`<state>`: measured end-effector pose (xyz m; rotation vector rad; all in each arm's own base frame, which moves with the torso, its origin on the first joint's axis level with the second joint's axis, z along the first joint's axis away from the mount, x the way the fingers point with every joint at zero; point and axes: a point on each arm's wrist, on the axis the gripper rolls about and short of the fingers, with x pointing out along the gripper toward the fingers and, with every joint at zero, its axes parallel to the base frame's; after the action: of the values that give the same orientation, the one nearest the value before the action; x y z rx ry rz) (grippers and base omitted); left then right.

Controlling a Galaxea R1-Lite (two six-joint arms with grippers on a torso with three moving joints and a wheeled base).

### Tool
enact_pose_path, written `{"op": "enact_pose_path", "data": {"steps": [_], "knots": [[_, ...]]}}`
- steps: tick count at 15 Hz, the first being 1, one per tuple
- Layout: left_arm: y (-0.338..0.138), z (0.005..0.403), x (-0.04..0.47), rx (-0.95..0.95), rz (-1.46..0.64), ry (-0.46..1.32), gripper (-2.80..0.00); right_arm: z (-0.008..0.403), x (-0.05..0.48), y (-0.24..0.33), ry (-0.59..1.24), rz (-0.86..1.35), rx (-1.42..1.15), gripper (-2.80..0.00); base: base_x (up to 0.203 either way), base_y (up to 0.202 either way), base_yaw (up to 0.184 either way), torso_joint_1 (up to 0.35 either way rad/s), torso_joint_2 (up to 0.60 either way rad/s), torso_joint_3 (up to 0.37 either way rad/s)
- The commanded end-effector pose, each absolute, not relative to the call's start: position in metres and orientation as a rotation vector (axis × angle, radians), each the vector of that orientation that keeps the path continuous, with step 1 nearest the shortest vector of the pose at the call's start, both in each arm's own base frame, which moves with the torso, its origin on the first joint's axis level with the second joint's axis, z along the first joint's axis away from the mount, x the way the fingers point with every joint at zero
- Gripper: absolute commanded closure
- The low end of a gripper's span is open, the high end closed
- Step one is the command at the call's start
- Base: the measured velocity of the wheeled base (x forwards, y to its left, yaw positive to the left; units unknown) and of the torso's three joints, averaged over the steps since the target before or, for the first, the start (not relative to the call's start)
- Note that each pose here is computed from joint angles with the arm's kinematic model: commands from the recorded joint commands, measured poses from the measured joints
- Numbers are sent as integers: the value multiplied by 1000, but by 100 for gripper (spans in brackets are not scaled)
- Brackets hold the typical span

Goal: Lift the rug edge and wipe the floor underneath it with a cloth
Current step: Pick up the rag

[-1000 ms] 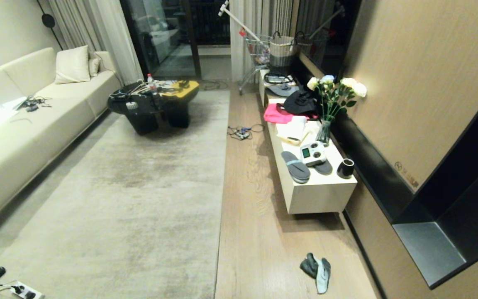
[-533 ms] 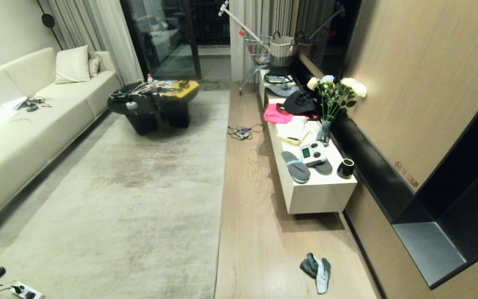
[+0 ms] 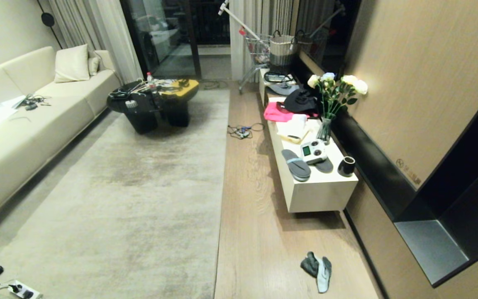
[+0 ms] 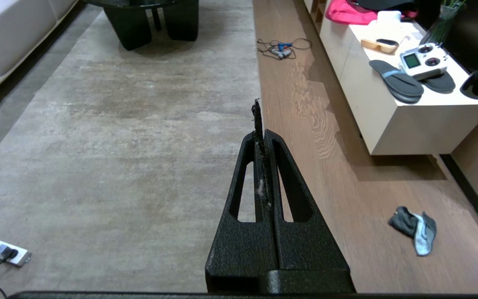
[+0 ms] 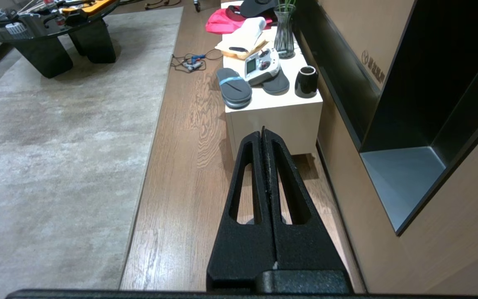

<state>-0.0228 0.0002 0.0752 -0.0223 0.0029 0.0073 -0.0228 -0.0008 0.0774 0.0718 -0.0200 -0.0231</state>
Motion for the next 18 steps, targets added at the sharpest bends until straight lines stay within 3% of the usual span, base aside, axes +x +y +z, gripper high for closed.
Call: {"op": "enact_pose_path", "data": {"steps": [1, 8, 18], "knots": [[0, 75, -23, -23, 8, 3, 0, 78, -23, -1, -19, -22, 74, 0, 0, 0, 0, -127, 322, 190], [0, 75, -23, -23, 8, 1, 0, 78, -23, -1, -19, -22, 74, 0, 0, 0, 0, -144, 368, 222], [0, 75, -23, -23, 8, 4, 0, 78, -23, -1, -20, -28, 77, 0, 0, 0, 0, -173, 534, 355]]}}
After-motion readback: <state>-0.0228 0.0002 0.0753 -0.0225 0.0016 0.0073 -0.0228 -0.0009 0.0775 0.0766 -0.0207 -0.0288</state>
